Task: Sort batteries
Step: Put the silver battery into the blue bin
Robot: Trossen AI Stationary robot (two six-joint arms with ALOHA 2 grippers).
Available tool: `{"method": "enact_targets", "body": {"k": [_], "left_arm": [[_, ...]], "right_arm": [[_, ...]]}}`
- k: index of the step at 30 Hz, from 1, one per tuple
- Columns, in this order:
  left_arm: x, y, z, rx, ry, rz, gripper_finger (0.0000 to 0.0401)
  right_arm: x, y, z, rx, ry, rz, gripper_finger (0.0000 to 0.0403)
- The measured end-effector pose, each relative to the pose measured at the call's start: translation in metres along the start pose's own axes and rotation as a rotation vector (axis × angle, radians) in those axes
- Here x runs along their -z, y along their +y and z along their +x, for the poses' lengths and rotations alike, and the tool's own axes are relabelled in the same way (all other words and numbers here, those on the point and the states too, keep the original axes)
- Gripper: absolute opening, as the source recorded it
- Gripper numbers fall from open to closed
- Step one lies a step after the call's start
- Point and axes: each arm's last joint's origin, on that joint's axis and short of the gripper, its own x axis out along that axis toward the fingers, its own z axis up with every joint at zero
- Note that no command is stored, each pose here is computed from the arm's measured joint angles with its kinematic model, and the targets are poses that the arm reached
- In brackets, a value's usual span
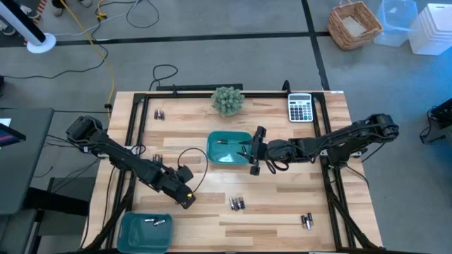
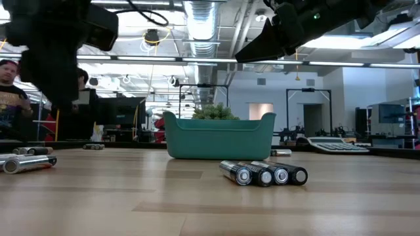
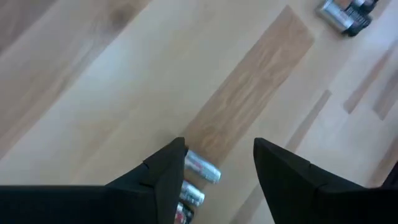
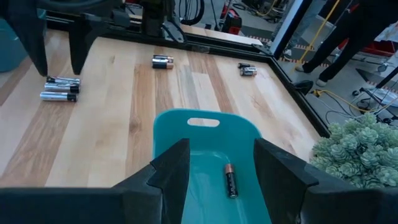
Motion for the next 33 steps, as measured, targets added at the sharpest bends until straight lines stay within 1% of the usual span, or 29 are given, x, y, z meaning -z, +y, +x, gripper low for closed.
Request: {"method": "enact_targets", "body": {"k": [4,7,13,25,33], "left_arm": [[0.003,-0.003,0.006,0.005,0.023,-0.038,0.0170],[0.005,-0.005,0.014,0.006,0.042,-0.039,0.0165],[0.008,-0.004,0.024,-0.031,0.060,-0.031,0.0164],[0.012,-0.002,0.033,-0.079,0.093,-0.039,0.0164],[0.012,-0.002,0.034,-0.081,0.093,-0.041,0.0164]], "right_arm": [[0.000,0.000,0.000,0.001,0.003,0.001,0.0193],[0.000,0.000,0.000,0.001,0.003,0.001,0.0193],[0.000,0.000,0.000,0.001,0.003,0.001,0.0193],[0.000,0.000,0.000,0.001,-0.002,0.004,0.0193],[0.000,0.000,0.000,0.000,-0.003,0.007,0.0193]]}}
